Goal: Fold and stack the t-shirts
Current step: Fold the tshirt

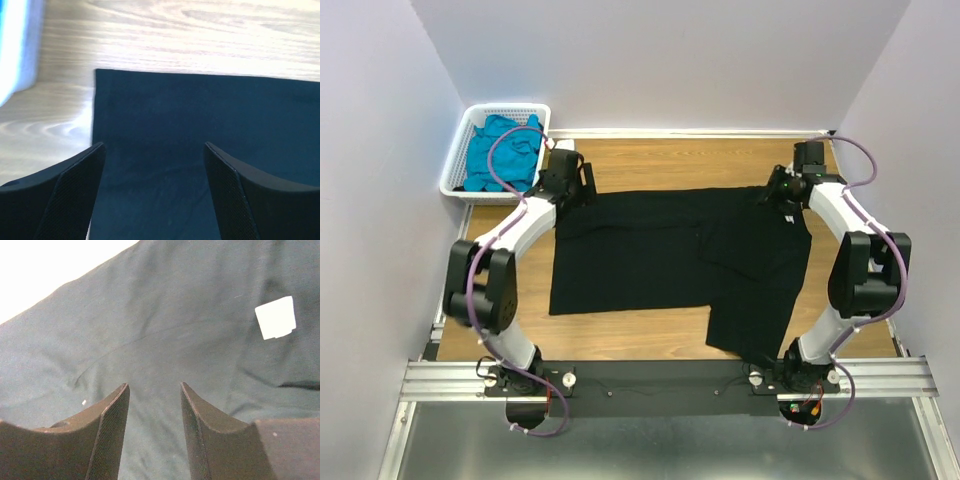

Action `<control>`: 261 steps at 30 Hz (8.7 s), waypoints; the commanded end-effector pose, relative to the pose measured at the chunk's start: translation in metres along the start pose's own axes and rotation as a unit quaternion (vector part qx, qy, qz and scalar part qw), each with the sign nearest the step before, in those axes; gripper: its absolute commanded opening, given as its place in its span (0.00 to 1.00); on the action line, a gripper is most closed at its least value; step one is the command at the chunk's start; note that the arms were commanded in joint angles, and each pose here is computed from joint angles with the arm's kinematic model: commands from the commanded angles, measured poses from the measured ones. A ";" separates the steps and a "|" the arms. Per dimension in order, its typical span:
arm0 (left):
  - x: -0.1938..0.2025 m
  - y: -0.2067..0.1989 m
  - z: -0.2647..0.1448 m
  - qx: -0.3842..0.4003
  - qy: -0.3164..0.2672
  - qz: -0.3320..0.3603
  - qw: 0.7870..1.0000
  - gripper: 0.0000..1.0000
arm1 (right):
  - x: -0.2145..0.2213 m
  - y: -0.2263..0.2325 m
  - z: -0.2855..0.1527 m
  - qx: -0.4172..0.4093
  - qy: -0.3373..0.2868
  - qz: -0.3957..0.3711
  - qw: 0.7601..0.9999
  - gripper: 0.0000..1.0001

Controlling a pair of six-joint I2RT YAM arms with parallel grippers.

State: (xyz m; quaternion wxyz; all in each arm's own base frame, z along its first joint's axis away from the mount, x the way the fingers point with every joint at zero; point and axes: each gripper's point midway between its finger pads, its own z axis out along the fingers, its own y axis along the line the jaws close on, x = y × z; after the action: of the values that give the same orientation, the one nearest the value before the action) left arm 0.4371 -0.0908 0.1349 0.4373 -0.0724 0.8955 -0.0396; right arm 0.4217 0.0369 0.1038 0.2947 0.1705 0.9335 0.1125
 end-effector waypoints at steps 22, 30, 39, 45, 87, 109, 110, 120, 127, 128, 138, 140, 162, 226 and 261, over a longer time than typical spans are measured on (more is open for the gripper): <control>0.054 0.010 0.116 -0.018 0.161 -0.019 0.987 0.78 | 0.004 -0.151 0.102 0.089 0.047 0.178 0.979 0.49; 0.052 0.015 0.144 -0.036 0.173 -0.026 0.984 0.74 | -0.009 -0.163 0.116 0.111 0.035 0.161 0.980 0.49; -0.018 -0.010 0.098 0.000 0.089 -0.071 0.994 0.78 | -0.053 -0.134 0.081 0.059 -0.015 0.137 0.989 0.52; -0.034 -0.051 0.060 0.058 0.046 -0.087 0.993 0.78 | -0.088 -0.101 0.054 -0.005 -0.057 0.121 0.991 0.52; -0.028 -0.021 0.178 0.049 0.102 -0.118 0.987 0.66 | -0.139 -0.130 0.136 -0.045 -0.102 0.207 0.972 0.58; 0.033 -0.021 -0.064 -0.001 0.050 -0.047 0.998 0.87 | -0.022 -0.097 -0.045 0.135 -0.073 0.037 0.987 0.79; 0.041 -0.017 -0.077 -0.002 0.050 -0.048 0.998 0.87 | -0.018 -0.094 -0.057 0.135 -0.083 0.037 0.987 0.79; 0.171 0.010 -0.092 -0.037 0.164 -0.054 0.984 0.82 | 0.044 -0.073 -0.058 0.106 -0.040 0.020 0.993 0.83; 0.183 0.005 -0.082 -0.040 0.186 -0.037 0.981 0.69 | 0.039 -0.066 -0.063 0.094 -0.048 0.013 0.994 0.83; 0.183 0.005 -0.081 -0.040 0.186 -0.034 0.981 0.66 | 0.039 -0.066 -0.063 0.094 -0.048 0.012 0.994 0.83; 0.197 0.007 -0.070 -0.054 0.213 -0.015 0.975 0.60 | 0.042 -0.066 -0.061 0.094 -0.045 0.012 0.995 0.83; 0.199 0.007 -0.070 -0.054 0.217 -0.012 0.975 0.60 | 0.044 -0.068 -0.060 0.096 -0.042 0.011 0.994 0.83; 0.225 0.006 -0.070 -0.042 0.256 0.020 0.966 0.00 | 0.038 -0.081 -0.069 0.135 -0.068 0.017 0.988 0.83; 0.173 0.012 -0.071 0.006 0.171 0.005 0.985 0.00 | 0.105 -0.189 -0.014 0.149 0.047 0.208 0.966 0.37; 0.087 0.044 -0.050 -0.019 0.135 -0.041 0.990 0.00 | 0.008 -0.168 -0.065 0.144 -0.042 0.193 0.970 0.01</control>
State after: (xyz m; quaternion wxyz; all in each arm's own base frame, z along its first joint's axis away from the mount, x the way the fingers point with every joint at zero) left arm 0.3174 -0.0723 0.0891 0.2964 -0.1176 0.9443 -0.0810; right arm 0.3121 -0.1133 0.0937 0.2648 0.4129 0.8710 0.0262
